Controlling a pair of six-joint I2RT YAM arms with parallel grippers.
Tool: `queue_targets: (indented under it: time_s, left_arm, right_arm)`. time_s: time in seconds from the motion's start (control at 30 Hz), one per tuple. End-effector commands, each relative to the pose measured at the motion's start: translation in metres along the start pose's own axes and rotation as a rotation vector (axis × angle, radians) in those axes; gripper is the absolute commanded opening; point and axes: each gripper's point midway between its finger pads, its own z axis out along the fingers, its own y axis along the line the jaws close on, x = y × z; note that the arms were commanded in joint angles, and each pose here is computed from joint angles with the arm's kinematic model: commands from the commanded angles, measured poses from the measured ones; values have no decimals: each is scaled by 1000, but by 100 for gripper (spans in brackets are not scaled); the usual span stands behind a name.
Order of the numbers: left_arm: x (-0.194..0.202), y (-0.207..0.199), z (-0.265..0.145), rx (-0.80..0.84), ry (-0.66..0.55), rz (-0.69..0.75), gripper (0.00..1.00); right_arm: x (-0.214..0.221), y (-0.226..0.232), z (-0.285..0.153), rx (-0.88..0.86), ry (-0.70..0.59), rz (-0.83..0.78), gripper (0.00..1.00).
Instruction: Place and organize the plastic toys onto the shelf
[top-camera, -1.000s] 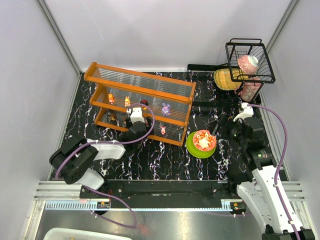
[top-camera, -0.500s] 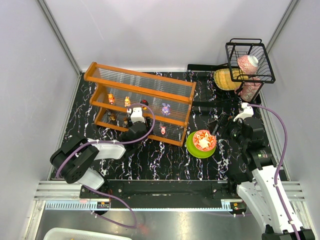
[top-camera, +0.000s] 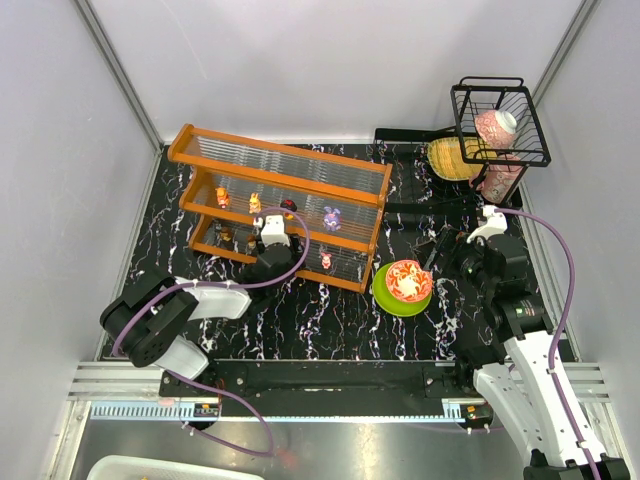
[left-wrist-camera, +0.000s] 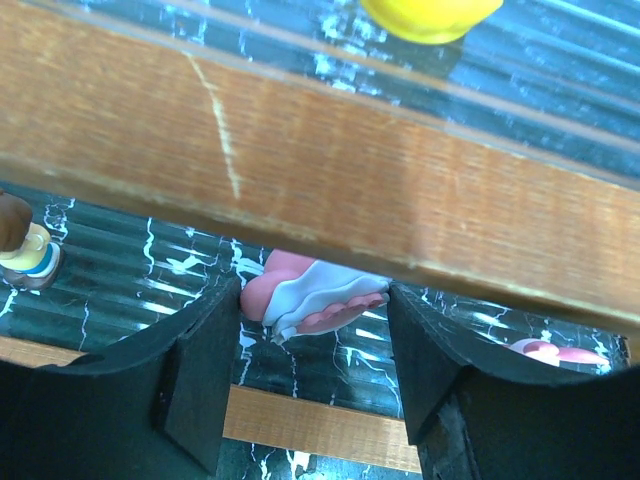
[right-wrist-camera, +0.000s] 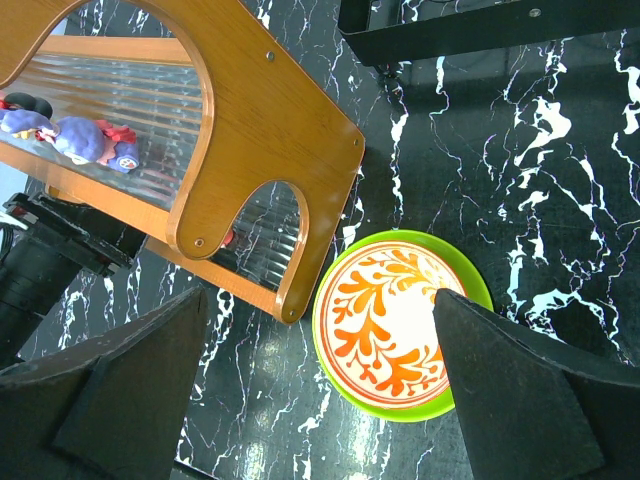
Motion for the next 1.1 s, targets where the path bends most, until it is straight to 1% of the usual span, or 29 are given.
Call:
queue_targets:
  time_s: [0.0,0.6,1.07]
  left_arm:
    - [-12,-10,-1,44,-51,-39,60]
    - [-6,-4,-14,73,-52,-32,56]
    - [1,-12,-22,180,-52,-11,57]
  right_arm:
    - [-10,1,0,3,-36,-12,100]
    - [-10,1,0,0,-35,-13,100]
    - [-11,2,-1,-2,-39,-13,100]
